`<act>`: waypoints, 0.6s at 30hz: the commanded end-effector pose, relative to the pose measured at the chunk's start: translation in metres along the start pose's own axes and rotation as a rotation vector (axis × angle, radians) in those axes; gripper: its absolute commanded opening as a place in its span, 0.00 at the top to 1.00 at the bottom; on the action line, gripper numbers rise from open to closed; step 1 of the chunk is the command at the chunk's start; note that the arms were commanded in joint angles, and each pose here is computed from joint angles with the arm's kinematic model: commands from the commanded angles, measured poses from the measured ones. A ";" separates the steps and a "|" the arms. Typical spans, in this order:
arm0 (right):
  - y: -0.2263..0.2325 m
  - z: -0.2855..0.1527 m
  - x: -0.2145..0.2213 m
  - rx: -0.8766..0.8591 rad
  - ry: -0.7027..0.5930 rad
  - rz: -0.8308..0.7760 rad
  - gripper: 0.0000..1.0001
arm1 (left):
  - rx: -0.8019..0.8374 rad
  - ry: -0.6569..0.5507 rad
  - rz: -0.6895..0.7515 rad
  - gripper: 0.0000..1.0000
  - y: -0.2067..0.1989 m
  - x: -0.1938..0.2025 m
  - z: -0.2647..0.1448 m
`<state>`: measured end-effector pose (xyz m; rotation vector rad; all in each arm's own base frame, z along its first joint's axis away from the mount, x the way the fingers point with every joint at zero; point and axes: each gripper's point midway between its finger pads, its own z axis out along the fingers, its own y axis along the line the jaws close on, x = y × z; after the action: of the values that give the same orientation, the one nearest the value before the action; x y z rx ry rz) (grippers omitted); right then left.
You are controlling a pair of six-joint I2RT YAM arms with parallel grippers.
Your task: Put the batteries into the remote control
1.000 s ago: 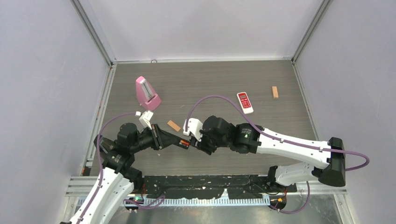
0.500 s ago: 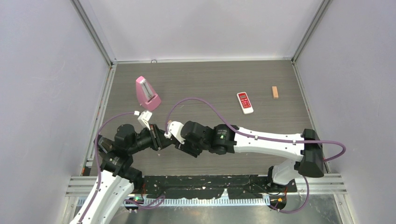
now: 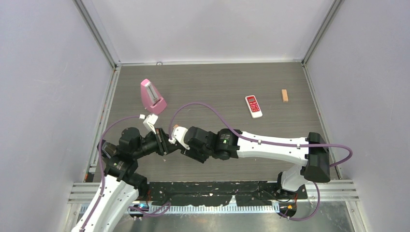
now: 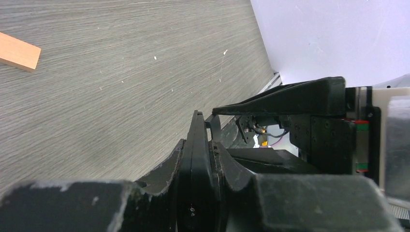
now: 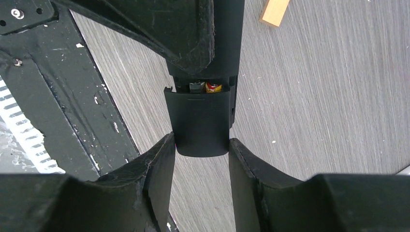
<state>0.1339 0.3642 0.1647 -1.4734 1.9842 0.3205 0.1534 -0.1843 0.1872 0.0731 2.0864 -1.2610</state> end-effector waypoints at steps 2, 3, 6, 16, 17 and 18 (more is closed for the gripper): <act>-0.001 -0.005 -0.018 0.011 -0.044 0.025 0.69 | 0.080 -0.028 0.034 1.00 -0.024 -0.013 -0.006; -0.001 -0.005 -0.017 0.014 -0.040 0.026 0.69 | 0.089 -0.026 0.039 1.00 -0.026 -0.012 -0.006; -0.001 -0.005 -0.017 0.012 -0.040 0.030 0.68 | 0.108 -0.023 0.051 1.00 -0.030 -0.011 -0.008; 0.002 -0.004 -0.022 -0.003 -0.051 0.041 0.68 | 0.172 0.000 0.076 1.00 -0.038 -0.005 -0.010; 0.002 -0.004 -0.023 -0.002 -0.053 0.043 0.68 | 0.168 0.000 0.073 1.00 -0.037 -0.005 -0.009; 0.002 -0.005 -0.024 -0.003 -0.058 0.045 0.68 | 0.167 0.000 0.073 1.00 -0.037 -0.005 -0.009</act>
<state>0.1341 0.3674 0.1652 -1.4573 1.9994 0.3270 0.1434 -0.1888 0.1967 0.1264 2.0557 -1.3229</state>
